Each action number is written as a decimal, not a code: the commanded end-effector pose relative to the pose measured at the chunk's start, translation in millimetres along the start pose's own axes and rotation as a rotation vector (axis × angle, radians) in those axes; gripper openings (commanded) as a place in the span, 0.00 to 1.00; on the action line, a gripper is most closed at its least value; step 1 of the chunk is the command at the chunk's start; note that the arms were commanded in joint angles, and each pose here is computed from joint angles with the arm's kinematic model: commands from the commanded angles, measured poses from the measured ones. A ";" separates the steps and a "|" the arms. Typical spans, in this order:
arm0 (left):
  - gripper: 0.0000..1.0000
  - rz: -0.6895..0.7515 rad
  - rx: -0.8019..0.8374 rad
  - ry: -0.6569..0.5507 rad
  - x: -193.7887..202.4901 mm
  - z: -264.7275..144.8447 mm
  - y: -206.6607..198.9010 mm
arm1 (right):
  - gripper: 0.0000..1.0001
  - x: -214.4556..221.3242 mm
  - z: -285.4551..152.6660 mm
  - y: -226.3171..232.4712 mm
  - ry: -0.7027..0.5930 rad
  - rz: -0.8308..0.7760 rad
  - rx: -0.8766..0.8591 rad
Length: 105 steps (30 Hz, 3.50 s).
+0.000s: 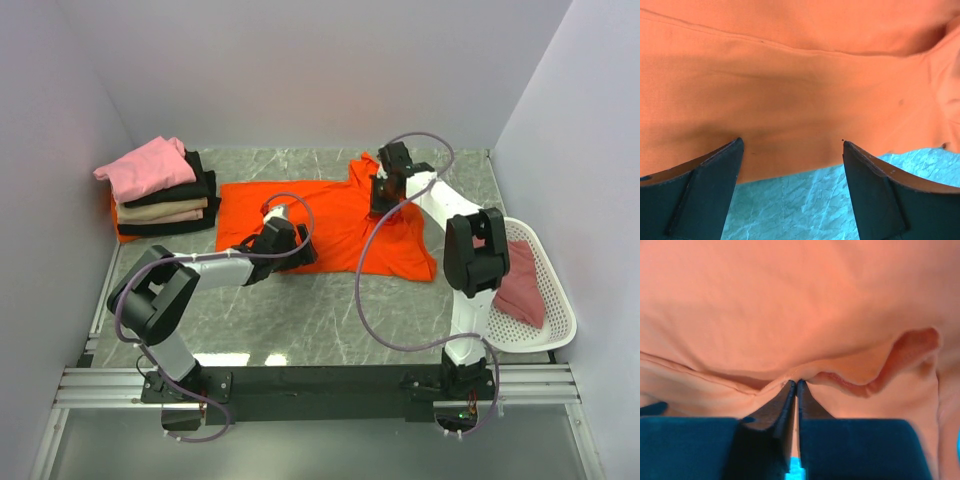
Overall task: Fold and stack the t-shirts
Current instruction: Fold the tshirt
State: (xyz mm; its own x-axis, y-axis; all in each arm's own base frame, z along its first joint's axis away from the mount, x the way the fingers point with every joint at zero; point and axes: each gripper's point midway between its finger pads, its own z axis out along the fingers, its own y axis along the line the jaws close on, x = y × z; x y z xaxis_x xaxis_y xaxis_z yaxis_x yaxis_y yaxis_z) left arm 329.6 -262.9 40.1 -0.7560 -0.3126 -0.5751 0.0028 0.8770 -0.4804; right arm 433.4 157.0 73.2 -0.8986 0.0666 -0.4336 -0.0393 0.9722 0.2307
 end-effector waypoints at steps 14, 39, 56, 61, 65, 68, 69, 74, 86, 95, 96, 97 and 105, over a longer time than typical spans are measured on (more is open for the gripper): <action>0.88 0.041 -0.130 0.051 23.8 -3.8 23.8 | 0.53 -14.4 -41.8 12.7 -0.085 -0.093 -0.015; 0.94 -0.071 -0.348 -0.203 -52.1 -94.4 101.3 | 0.54 116.1 -80.3 -119.7 0.014 0.190 0.363; 0.94 -0.343 -0.461 -0.248 -50.7 -123.4 206.6 | 0.49 135.6 -59.8 -132.5 0.091 0.217 0.396; 0.87 -0.367 -0.426 -0.221 -49.7 -109.8 203.9 | 0.49 136.7 -58.4 -133.2 0.091 0.222 0.392; 0.77 -0.371 -0.435 -0.212 -52.0 -102.7 206.1 | 0.49 140.8 -55.9 -132.5 0.096 0.229 0.387; 0.66 -0.372 -0.455 -0.207 -54.2 -99.7 209.2 | 0.48 144.3 -53.8 -132.6 0.099 0.238 0.380; 0.60 -0.370 -0.458 -0.208 -55.7 -99.1 209.4 | 0.47 144.8 -52.9 -132.8 0.100 0.239 0.378; 0.42 -0.373 -0.494 -0.189 -53.6 -95.9 217.1 | 0.46 146.2 -51.8 -132.4 0.100 0.243 0.370; 0.05 -0.355 -0.543 -0.193 -67.6 -93.6 230.8 | 0.40 152.7 -49.2 -132.7 0.114 0.250 0.368; 0.00 -0.392 -0.560 -0.248 -80.7 -106.4 239.9 | 0.00 152.5 -57.0 -140.2 0.113 0.251 0.421; 0.01 -0.395 -0.563 -0.250 -81.4 -106.7 240.9 | 0.00 151.1 -58.4 -140.8 0.106 0.252 0.426; 0.01 -0.395 -0.564 -0.251 -81.5 -106.5 241.3 | 0.00 150.3 -59.8 -141.8 0.099 0.251 0.432; 0.01 -0.422 -0.595 -0.293 -88.8 -117.1 251.7 | 0.00 144.7 -68.8 -155.5 0.093 0.243 0.527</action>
State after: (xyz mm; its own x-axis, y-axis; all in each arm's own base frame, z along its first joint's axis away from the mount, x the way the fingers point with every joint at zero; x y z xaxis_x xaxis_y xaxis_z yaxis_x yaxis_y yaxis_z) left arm 310.9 10.0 26.8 -0.4863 -0.6739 -0.5562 -0.6389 0.7085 -0.2999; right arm 273.7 17.7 22.4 -0.9074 0.2978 -0.2966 0.3355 0.9383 -0.0844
